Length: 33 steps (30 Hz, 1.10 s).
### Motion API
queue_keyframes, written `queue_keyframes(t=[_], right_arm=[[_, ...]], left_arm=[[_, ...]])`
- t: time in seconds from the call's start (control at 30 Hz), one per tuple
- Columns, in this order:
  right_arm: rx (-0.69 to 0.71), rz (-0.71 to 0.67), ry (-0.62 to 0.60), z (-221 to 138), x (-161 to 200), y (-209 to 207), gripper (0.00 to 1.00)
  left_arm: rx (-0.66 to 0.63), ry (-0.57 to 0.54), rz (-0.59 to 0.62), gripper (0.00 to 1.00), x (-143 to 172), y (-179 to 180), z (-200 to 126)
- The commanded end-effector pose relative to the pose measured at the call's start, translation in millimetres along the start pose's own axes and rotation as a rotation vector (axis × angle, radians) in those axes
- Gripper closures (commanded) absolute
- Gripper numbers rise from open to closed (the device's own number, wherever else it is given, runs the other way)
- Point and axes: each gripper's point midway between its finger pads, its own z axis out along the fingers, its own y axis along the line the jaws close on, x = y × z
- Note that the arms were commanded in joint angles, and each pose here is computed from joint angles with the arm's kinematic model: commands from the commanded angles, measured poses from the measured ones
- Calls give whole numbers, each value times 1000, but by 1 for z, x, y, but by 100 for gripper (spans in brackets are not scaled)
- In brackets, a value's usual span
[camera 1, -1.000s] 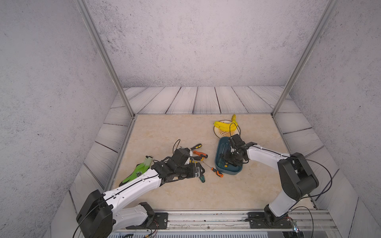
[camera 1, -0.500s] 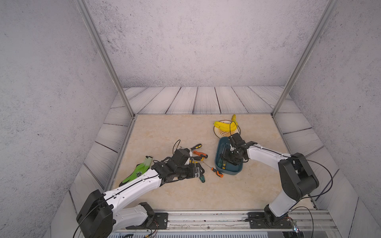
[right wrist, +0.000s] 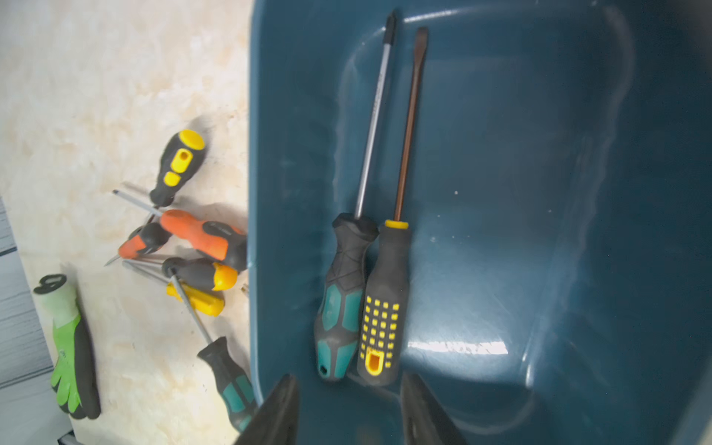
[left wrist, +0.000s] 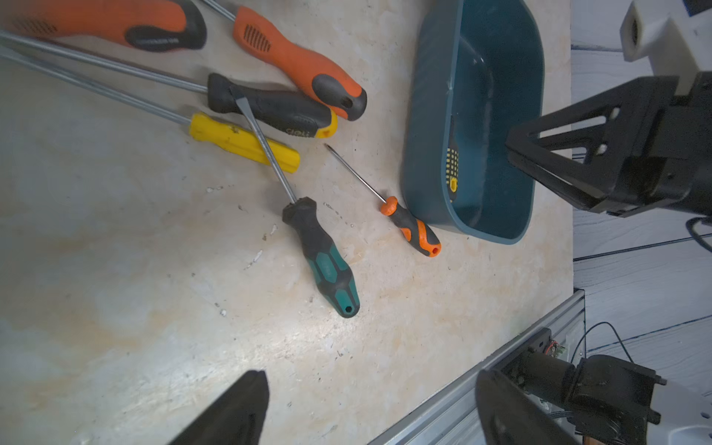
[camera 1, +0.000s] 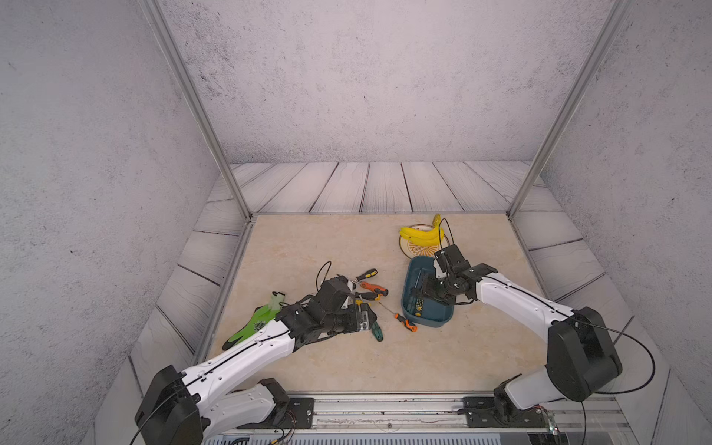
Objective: Put the screwdriver on the desktop into the storage box
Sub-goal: Place the screwdriver in the storage box, then pick up the screwdriver from the center of the board.
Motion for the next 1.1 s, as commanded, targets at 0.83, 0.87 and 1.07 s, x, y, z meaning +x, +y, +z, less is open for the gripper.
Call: queue_keyframes(t=[0.83, 0.87, 1.07], right_arm=[[-68, -494, 194, -12, 105, 80, 52], [-66, -504, 201, -9, 108, 83, 52], [-41, -541, 240, 11, 118, 94, 52]], left_arm=[[-194, -107, -247, 10, 16, 98, -50], [-192, -110, -255, 10, 16, 100, -51], [-192, -116, -283, 10, 17, 106, -53]])
